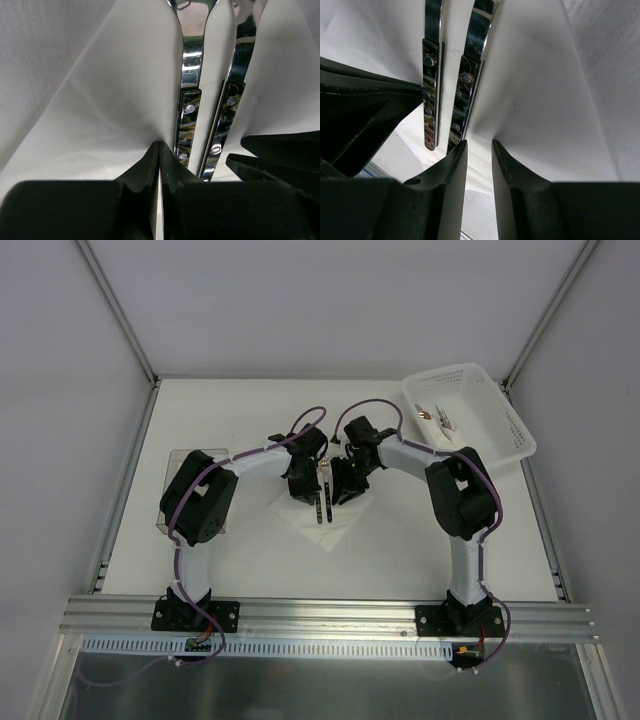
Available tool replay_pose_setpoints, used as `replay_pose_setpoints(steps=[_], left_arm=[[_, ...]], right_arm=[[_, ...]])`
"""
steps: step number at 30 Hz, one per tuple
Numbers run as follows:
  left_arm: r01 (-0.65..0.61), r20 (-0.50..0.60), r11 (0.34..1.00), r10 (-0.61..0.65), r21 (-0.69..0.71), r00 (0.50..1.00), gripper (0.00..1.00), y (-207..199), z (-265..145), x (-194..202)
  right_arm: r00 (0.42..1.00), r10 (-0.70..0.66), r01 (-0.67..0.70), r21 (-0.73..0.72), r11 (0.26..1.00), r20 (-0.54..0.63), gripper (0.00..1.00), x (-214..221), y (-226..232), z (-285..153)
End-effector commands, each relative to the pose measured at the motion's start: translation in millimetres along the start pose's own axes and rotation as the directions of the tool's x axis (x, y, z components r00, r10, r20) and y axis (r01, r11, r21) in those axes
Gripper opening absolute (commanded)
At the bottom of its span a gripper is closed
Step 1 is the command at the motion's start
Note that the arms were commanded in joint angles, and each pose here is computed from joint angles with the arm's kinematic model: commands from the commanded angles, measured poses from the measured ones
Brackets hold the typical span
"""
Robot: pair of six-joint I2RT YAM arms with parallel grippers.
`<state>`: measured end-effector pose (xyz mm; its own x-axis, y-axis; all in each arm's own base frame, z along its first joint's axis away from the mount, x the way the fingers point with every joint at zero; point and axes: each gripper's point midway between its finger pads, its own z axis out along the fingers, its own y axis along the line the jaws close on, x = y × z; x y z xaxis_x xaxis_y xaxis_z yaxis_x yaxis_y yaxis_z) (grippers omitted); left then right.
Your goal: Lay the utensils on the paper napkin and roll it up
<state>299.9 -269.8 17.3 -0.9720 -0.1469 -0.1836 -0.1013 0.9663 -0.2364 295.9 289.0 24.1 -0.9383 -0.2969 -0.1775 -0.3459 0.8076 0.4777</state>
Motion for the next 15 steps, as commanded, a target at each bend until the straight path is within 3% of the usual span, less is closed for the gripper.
replay_pose_setpoints(steps=[1, 15], left_arm=[[0.013, 0.003, 1.000, -0.013, 0.007, 1.000, 0.00, -5.0, 2.5, -1.0], [0.012, 0.000, 1.000, -0.012, -0.001, 1.000, 0.00, -1.7, 3.6, 1.4]], right_arm=[[0.999, 0.003, -0.005, 0.042, 0.999, 0.042, 0.29, -13.9, 1.9, -0.3], [0.999, 0.001, -0.008, 0.125, 0.992, 0.054, 0.18, -15.2, -0.8, 8.1]])
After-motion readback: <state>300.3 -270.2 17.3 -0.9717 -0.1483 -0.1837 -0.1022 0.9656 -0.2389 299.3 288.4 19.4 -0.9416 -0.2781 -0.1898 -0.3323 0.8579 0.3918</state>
